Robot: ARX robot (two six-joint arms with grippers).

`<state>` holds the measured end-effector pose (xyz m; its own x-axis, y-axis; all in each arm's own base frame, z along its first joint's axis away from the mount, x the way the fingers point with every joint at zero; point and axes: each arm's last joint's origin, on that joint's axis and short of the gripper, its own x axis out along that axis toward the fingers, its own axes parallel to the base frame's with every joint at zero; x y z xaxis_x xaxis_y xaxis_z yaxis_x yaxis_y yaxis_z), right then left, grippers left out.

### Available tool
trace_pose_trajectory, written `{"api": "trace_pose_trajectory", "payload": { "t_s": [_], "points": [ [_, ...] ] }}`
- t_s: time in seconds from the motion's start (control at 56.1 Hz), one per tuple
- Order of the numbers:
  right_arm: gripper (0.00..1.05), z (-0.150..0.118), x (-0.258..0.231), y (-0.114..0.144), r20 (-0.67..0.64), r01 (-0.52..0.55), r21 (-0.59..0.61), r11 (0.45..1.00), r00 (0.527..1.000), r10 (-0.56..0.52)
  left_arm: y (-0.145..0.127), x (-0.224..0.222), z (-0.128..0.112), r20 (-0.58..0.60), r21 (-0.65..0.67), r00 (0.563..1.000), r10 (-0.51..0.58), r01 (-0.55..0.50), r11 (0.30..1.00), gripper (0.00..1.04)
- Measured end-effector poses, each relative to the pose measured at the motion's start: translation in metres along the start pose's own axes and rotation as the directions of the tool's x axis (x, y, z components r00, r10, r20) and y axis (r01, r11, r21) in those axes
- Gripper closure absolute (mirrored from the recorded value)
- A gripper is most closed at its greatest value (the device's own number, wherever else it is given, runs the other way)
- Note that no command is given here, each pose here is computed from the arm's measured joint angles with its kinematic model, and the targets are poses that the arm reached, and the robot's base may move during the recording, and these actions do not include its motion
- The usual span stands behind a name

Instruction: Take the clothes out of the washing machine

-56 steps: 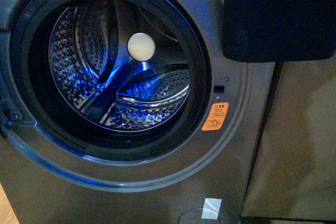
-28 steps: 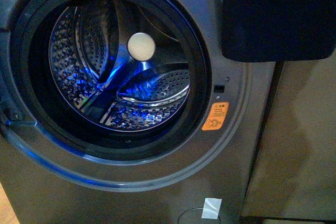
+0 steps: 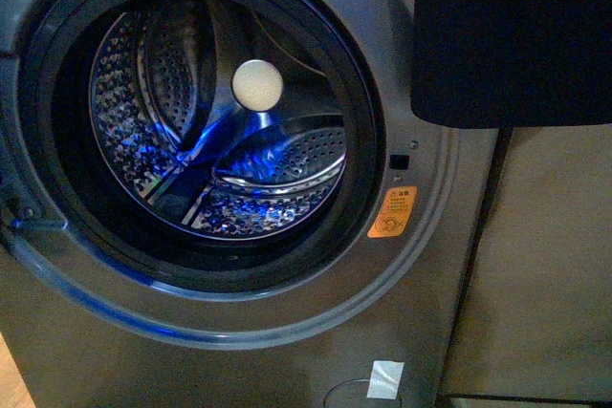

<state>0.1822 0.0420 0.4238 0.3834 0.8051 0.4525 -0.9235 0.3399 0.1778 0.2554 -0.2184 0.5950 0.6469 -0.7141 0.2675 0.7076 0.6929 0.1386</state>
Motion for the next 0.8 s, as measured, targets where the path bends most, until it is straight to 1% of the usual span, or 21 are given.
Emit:
{"api": "trace_pose_trajectory", "payload": {
  "t_s": [0.071,0.196,0.356,0.481,0.606,0.801],
  "points": [
    [0.07,-0.002,0.002,0.001,0.001,0.017,0.016,1.000,1.000,-0.017,0.000,0.000,0.000,0.000,0.000,1.000,0.000,0.000,1.000,0.87],
    [0.07,-0.007,0.010,-0.003,-0.008,0.094,0.026,0.995,0.996,-0.094,0.000,0.000,0.000,0.000,0.000,1.000,0.000,0.000,1.000,0.87],
    [0.07,-0.009,0.026,-0.014,0.004,0.220,-0.037,0.975,0.975,-0.220,0.000,0.000,0.000,0.000,0.000,1.000,0.000,0.000,1.000,0.87],
    [0.07,-0.007,0.037,-0.024,0.034,0.287,-0.094,0.953,0.958,-0.285,0.000,0.000,0.000,0.000,0.000,1.000,0.000,0.000,1.000,0.87],
    [0.07,-0.006,0.046,-0.029,0.073,0.340,-0.140,0.930,0.940,-0.333,0.000,0.000,0.000,0.000,0.000,1.000,0.001,-0.001,1.000,0.87],
    [0.07,-0.006,0.055,-0.028,0.088,0.386,-0.203,0.900,0.922,-0.376,0.000,0.000,0.000,0.000,0.000,1.000,0.001,-0.001,1.000,0.87]
  ]
}}
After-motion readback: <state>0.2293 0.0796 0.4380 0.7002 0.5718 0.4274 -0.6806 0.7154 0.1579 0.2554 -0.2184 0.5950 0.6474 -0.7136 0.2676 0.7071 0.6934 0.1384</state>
